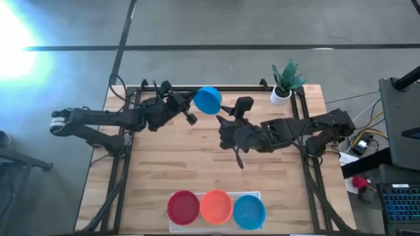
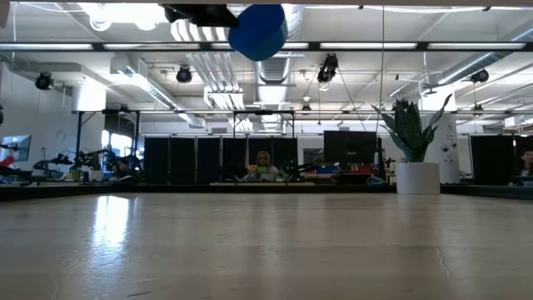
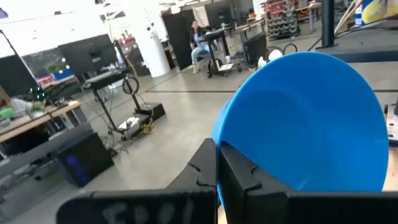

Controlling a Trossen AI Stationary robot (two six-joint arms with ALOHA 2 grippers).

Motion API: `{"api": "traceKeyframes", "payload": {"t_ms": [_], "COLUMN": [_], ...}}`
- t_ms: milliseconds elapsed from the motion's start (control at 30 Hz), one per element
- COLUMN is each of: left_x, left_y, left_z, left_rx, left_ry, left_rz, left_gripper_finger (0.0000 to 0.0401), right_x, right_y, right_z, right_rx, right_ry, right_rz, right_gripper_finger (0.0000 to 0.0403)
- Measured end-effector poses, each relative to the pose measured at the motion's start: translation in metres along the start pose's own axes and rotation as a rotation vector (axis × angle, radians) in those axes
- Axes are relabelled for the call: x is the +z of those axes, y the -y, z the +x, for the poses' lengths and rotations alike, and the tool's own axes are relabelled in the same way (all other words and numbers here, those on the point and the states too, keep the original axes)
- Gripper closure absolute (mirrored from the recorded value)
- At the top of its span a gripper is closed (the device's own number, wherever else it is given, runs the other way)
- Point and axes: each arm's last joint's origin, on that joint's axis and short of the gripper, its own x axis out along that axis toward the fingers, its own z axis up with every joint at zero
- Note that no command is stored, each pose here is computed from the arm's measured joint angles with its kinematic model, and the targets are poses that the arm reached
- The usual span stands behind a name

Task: Pick & Place Mini bowls
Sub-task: Stack the blue bowl on top of the other blue bowl on the shelf

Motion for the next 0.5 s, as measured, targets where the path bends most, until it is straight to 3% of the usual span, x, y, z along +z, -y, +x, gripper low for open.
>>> {"api": "traceKeyframes", "payload": {"t_ms": [167, 500], "left_x": [0.002, 0.012], "left_y": [0.009, 0.02], "left_z": [0.001, -0.012], "left_rx": [-0.016, -0.058], "left_ry": [0.04, 0.1], "left_rz": [0.014, 0.038], "left_gripper_finger": [0.0401, 0.0401], "right_x": [-0.004, -0.01], "right_y": [0.008, 0.02], "right_z": [0.012, 0.029], "right_rx": [-0.03, -0.061], "right_ry": [-0.028, -0.066], "right_rz": [0.096, 0.149], "right_gripper_finger": [0.0229, 0.0229]}}
